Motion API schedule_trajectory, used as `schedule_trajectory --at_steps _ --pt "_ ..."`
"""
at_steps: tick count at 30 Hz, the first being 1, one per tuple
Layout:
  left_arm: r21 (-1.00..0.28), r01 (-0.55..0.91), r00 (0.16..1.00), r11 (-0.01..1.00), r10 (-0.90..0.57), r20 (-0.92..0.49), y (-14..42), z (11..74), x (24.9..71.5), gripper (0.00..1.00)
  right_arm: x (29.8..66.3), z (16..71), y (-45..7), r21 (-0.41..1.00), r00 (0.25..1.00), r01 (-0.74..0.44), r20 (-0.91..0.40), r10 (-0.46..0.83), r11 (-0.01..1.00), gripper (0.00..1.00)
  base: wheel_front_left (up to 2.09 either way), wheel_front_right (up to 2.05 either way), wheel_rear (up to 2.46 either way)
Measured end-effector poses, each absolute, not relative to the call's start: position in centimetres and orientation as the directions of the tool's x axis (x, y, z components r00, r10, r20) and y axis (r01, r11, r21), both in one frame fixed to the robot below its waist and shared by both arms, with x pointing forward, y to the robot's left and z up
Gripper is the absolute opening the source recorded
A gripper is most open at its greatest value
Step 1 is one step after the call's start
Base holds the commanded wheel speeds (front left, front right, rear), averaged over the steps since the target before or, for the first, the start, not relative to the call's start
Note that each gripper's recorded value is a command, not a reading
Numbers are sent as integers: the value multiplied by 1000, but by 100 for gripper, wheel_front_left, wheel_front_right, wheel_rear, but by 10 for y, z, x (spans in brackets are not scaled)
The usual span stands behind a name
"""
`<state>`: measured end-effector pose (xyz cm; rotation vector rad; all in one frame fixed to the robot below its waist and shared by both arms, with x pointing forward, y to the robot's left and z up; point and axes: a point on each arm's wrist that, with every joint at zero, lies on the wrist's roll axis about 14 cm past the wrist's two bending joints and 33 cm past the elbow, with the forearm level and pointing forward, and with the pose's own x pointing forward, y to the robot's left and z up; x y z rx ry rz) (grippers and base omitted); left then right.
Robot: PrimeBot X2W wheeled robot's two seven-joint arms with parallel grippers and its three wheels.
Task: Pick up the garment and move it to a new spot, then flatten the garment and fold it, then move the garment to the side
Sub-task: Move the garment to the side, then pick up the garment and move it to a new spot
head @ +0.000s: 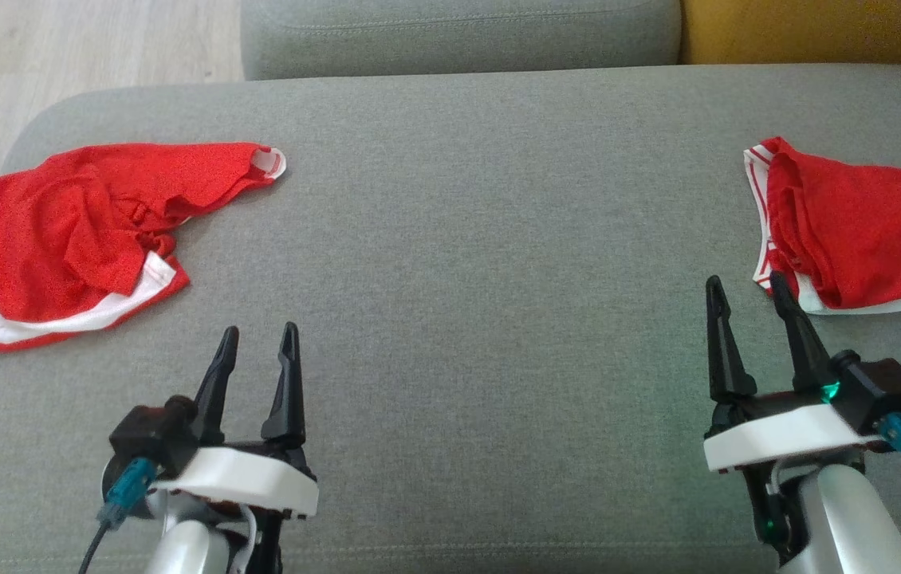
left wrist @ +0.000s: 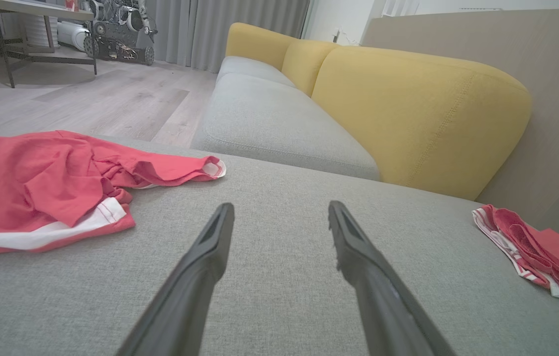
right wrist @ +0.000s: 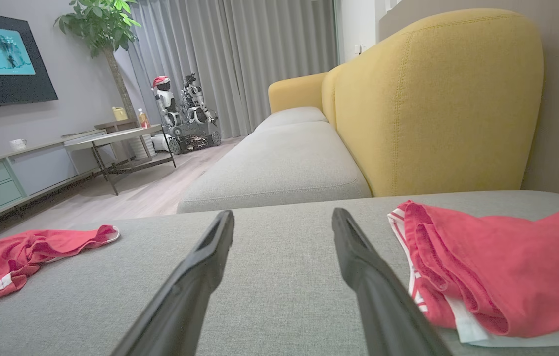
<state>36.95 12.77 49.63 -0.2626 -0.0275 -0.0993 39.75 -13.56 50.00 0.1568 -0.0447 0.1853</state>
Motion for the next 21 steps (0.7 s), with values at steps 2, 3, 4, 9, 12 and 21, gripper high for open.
schedule_trajectory --at_steps 2,3,4,9,12,21 --pt "-258 103 995 961 -97 39 127 496 370 100 397 501 -137 151 982 -183 62 176 971 100 0 0 0" --pt "-258 104 994 960 -98 38 126 496 370 100 397 501 -137 151 983 -182 62 174 972 100 0 0 0" --pt "-260 105 994 960 -99 36 126 495 370 100 397 501 -138 151 983 -181 61 173 972 100 0 0 0" --pt "-260 104 995 960 -100 30 125 493 371 100 398 499 -138 153 983 -180 56 173 972 100 0 0 0" --pt "-261 96 995 961 -93 22 127 491 370 100 400 496 -135 155 982 -186 49 180 970 100 0 0 0" --pt "-265 -22 998 964 34 44 166 500 363 100 411 486 -84 158 946 -322 28 322 933 100 0 0 0"
